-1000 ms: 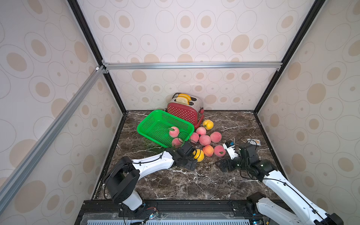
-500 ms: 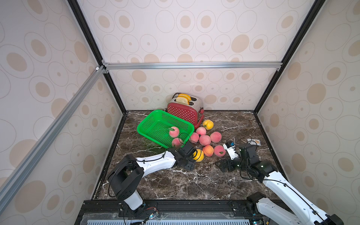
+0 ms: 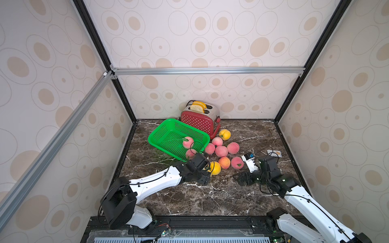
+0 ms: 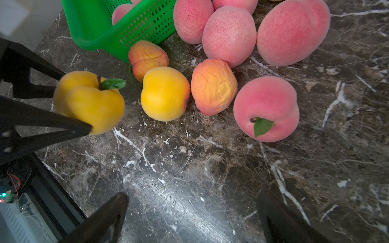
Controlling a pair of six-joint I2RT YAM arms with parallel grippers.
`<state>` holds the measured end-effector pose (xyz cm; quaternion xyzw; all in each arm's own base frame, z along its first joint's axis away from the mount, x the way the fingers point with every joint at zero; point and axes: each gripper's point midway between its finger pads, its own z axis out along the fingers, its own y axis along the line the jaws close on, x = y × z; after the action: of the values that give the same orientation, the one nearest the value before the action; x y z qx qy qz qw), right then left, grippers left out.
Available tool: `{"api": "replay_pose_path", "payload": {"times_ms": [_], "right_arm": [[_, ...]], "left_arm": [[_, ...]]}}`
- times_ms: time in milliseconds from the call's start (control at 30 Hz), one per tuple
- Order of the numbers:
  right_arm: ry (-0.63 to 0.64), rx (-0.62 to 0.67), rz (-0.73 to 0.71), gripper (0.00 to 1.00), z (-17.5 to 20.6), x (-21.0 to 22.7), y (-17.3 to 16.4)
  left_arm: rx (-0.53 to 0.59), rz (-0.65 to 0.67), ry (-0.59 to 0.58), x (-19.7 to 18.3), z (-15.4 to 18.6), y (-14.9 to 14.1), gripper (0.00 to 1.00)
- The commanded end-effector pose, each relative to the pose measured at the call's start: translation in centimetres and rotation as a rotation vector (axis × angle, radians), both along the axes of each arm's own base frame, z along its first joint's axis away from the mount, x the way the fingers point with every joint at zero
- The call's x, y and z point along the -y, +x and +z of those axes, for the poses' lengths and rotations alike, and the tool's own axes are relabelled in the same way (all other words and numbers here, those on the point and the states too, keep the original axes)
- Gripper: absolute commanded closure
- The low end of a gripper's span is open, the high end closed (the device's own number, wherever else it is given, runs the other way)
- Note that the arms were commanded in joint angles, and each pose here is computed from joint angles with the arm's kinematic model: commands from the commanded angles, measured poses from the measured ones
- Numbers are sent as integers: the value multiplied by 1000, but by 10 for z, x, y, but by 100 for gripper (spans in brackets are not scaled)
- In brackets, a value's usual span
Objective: Put the peaches into the basket
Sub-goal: Pick up the peach from the center of the board, then place the peach in the basket.
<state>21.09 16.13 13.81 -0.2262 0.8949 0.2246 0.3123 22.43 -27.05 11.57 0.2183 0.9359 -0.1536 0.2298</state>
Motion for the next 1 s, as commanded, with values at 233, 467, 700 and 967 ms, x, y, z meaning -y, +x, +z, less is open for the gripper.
{"api": "replay_pose_path", "payload": {"times_ms": [233,467,700,967], "right_arm": [[-1,8,-1,0,2,1,0],[2,24,4,0,10,4,-6],[6,45,6,0,18,4,-5],[-17,50,16,0,26,2,3]], "left_arm": [[167,17,114,-32,75,26,32],[193,93,106,-66,99,71,32],[160,194,74,-96,93,119,29],[92,317,76,-127,57,173,30]]}}
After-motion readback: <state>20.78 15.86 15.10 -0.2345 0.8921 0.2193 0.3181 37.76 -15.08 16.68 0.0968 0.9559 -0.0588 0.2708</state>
